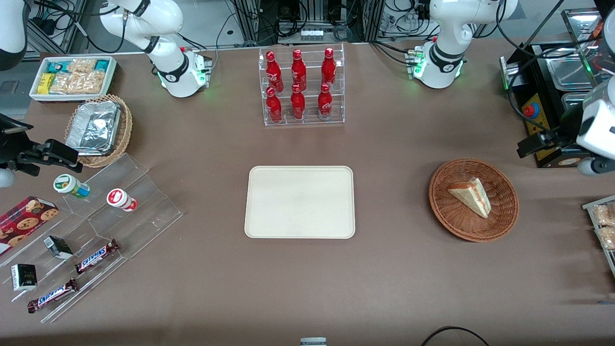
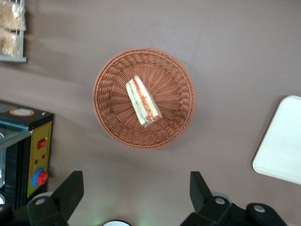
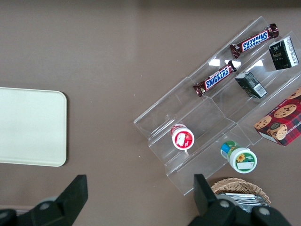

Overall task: Place sandwich from basket to tray
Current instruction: 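Move the left gripper over the wicker basket above the sandwich, then lower the open left gripper around the wrapped sandwich and close it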

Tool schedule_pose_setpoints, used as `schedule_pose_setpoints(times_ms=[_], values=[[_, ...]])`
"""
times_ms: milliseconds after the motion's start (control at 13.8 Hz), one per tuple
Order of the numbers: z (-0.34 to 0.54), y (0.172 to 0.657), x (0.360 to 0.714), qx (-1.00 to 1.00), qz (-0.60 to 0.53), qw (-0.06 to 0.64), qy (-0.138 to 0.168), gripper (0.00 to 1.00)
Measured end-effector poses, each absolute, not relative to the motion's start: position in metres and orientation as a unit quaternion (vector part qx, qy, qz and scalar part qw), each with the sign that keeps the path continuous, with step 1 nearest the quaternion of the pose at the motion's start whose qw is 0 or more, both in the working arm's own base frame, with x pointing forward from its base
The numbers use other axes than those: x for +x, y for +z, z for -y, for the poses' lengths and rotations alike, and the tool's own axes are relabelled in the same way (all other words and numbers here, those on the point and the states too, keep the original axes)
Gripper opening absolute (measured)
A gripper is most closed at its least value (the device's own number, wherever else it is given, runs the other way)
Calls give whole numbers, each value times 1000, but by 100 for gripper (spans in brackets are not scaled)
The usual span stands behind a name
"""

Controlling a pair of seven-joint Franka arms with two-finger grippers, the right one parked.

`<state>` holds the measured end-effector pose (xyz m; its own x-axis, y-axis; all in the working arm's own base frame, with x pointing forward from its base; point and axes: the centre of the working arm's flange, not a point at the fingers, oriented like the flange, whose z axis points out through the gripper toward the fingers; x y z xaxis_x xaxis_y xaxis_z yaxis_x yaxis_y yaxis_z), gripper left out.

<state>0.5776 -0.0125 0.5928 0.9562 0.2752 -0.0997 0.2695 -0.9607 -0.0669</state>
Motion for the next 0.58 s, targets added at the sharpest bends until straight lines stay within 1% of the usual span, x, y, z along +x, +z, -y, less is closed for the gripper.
schedule_pose_setpoints(times_ms=[145,218,364,582], values=[[1,571,587,-982,173,32,70,100],[-4,556,594,-975,207,35,73,100],[-8,519,606,-963,258,39,70,100],[-7,470,609,-947,311,42,64,100]])
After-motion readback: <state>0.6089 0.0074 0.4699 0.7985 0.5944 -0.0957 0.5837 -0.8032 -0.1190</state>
